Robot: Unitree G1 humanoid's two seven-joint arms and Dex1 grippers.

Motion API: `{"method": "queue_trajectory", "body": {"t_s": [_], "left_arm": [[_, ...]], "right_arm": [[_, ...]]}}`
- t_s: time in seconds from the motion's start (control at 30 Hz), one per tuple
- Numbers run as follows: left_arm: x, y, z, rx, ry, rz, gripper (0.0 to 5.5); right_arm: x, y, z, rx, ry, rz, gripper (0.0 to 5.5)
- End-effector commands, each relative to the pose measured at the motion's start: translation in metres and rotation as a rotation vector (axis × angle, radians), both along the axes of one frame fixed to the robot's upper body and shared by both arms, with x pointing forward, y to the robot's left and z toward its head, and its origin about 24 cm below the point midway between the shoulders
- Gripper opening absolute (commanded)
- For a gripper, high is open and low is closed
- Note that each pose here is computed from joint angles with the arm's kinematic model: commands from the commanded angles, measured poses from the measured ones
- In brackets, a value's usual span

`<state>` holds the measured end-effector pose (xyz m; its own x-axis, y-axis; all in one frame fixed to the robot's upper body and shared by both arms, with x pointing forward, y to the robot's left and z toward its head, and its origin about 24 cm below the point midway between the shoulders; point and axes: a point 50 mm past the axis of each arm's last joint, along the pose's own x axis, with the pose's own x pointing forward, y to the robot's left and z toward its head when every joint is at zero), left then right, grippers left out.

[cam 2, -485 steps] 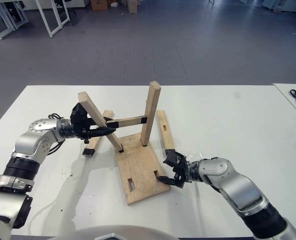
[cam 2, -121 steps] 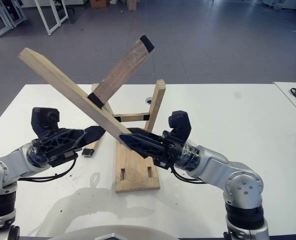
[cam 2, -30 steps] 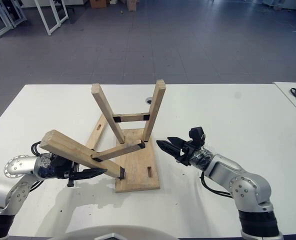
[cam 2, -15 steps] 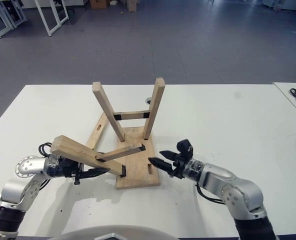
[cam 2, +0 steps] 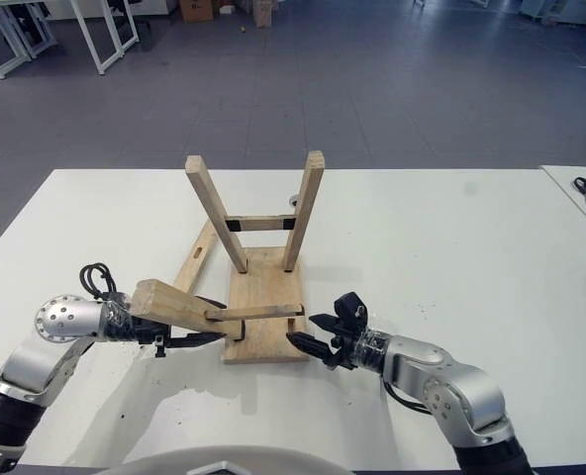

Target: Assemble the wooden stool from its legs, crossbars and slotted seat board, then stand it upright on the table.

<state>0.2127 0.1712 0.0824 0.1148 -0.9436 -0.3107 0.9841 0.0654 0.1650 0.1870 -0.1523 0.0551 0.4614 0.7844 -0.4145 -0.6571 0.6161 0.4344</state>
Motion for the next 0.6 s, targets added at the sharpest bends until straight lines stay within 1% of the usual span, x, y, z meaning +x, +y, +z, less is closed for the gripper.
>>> {"method": "queue_trajectory", "body": {"t_s": [0.03, 0.07, 0.1, 0.13, 0.23, 0.27, 0.37, 0.43, 0.47, 0.5, 0.6], "left_arm": [[-0.064, 0.042, -0.085, 0.434, 0.883, -0.151, 2.05], [-0.059, 0.044, -0.083, 0.445, 0.909, -0.15, 2.05], [-0.052, 0.045, -0.082, 0.475, 0.888, -0.128, 2.05], [-0.042, 0.047, -0.083, 0.529, 0.815, -0.086, 2.05], [-0.023, 0.052, -0.098, 0.695, 0.478, 0.036, 2.05], [-0.021, 0.051, -0.102, 0.706, 0.398, 0.05, 2.05], [-0.022, 0.045, -0.106, 0.68, 0.243, 0.056, 2.05], [-0.019, 0.04, -0.107, 0.697, 0.069, 0.055, 2.05], [-0.02, 0.039, -0.107, 0.712, 0.015, 0.05, 2.05], [-0.024, 0.037, -0.11, 0.72, -0.002, 0.031, 2.05], [-0.039, 0.03, -0.116, 0.668, 0.08, -0.003, 2.05]], "right_arm": [[0.004, 0.016, 0.0, -0.035, -0.059, 0.073, 3.8], [0.005, 0.019, 0.0, -0.036, -0.066, 0.08, 3.8], [0.006, 0.021, 0.0, -0.034, -0.073, 0.084, 3.8], [0.007, 0.022, 0.001, -0.029, -0.08, 0.082, 3.8], [0.006, 0.023, -0.001, -0.026, -0.083, 0.075, 3.8], [0.004, 0.023, -0.003, -0.027, -0.079, 0.075, 3.8], [-0.001, 0.021, -0.007, -0.038, -0.065, 0.076, 3.8], [-0.006, 0.019, -0.011, -0.054, -0.051, 0.076, 3.8], [-0.008, 0.018, -0.013, -0.062, -0.045, 0.072, 3.8], [-0.008, 0.017, -0.015, -0.066, -0.039, 0.066, 3.8], [-0.008, 0.014, -0.017, -0.073, -0.033, 0.048, 3.8]]}}
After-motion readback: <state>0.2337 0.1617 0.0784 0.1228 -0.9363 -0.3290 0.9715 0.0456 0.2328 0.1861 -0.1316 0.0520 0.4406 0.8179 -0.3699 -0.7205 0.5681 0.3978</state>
